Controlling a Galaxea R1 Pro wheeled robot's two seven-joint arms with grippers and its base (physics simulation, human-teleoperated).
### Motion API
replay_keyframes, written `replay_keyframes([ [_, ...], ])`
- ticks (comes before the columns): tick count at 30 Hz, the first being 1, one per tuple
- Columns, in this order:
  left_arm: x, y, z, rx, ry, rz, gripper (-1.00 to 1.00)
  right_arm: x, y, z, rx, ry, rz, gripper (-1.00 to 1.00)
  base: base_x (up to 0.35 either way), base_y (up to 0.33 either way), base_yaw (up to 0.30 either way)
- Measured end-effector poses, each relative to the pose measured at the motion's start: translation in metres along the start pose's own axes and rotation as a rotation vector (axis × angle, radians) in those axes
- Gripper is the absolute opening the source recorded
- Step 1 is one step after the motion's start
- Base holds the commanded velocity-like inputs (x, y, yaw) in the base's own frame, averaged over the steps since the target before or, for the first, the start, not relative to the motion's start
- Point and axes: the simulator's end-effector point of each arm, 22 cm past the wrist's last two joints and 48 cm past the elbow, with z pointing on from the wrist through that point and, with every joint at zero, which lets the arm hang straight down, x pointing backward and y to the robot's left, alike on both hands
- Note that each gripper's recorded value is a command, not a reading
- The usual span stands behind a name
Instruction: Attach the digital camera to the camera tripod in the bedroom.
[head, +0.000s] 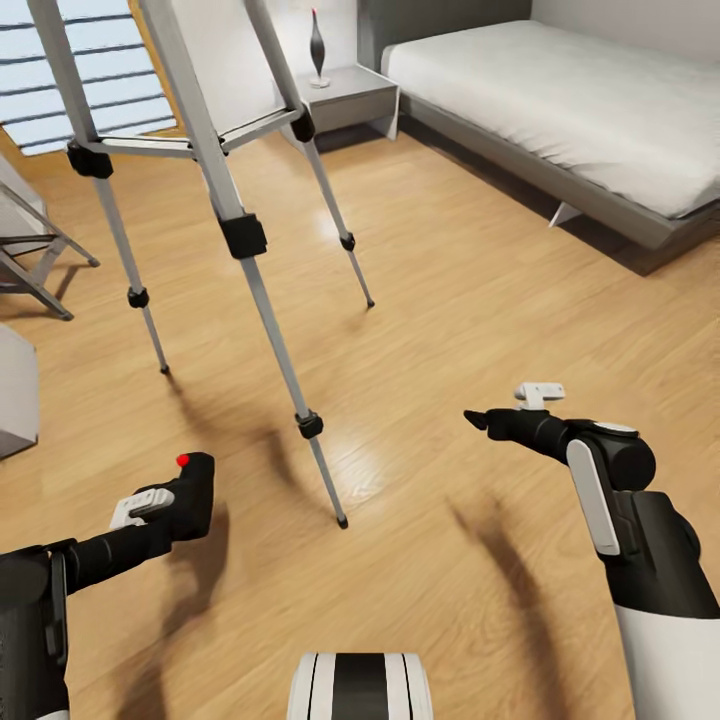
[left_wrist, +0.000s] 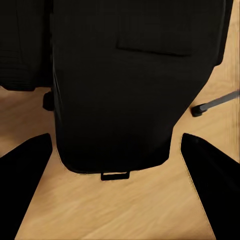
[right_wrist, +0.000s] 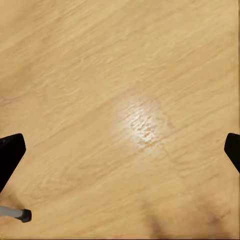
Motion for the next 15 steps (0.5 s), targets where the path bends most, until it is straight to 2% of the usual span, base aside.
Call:
replay_keyframes([
  [9, -0.014, -0.015, -0.016, 0.020, -0.044, 0.011, -1.00, 0.004, -0.001, -0.021, 0.007, -0.003, 0.002, 1.00, 0.000, 0.000, 0.000],
  [15, -0.023, -0.023, -0.028, 0.031, -0.074, 0.019, -1.00, 0.028, 0.001, -0.033, 0.008, 0.019, 0.005, 1.00, 0.000, 0.000, 0.000],
])
